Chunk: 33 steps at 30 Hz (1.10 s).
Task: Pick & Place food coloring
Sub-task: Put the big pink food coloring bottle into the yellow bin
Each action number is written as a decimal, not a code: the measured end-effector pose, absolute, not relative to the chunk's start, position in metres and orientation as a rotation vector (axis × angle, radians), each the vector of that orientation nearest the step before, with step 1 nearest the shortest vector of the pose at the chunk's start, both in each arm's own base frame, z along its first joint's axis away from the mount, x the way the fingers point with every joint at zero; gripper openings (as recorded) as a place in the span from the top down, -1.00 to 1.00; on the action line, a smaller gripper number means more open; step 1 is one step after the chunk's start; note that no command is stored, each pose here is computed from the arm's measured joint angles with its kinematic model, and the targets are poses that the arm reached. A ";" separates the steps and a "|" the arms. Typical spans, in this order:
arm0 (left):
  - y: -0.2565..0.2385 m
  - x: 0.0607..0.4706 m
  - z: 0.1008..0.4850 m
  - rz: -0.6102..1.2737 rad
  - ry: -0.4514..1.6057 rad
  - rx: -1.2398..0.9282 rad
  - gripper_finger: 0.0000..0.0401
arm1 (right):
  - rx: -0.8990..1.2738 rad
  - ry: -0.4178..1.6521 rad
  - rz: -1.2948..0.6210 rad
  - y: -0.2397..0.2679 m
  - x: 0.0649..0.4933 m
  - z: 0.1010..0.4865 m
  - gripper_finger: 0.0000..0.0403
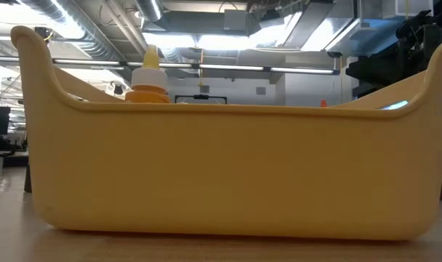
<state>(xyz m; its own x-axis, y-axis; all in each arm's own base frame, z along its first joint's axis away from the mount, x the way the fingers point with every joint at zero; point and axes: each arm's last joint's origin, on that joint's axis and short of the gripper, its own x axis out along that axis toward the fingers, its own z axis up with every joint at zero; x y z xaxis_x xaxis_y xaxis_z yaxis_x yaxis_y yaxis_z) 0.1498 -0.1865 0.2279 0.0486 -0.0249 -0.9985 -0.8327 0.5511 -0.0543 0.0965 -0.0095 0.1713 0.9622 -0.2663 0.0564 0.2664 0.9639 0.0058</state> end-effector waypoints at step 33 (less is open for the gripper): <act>-0.193 0.151 0.217 0.711 1.475 -0.723 -0.16 | -0.002 -0.057 -0.270 -0.009 0.096 0.171 0.41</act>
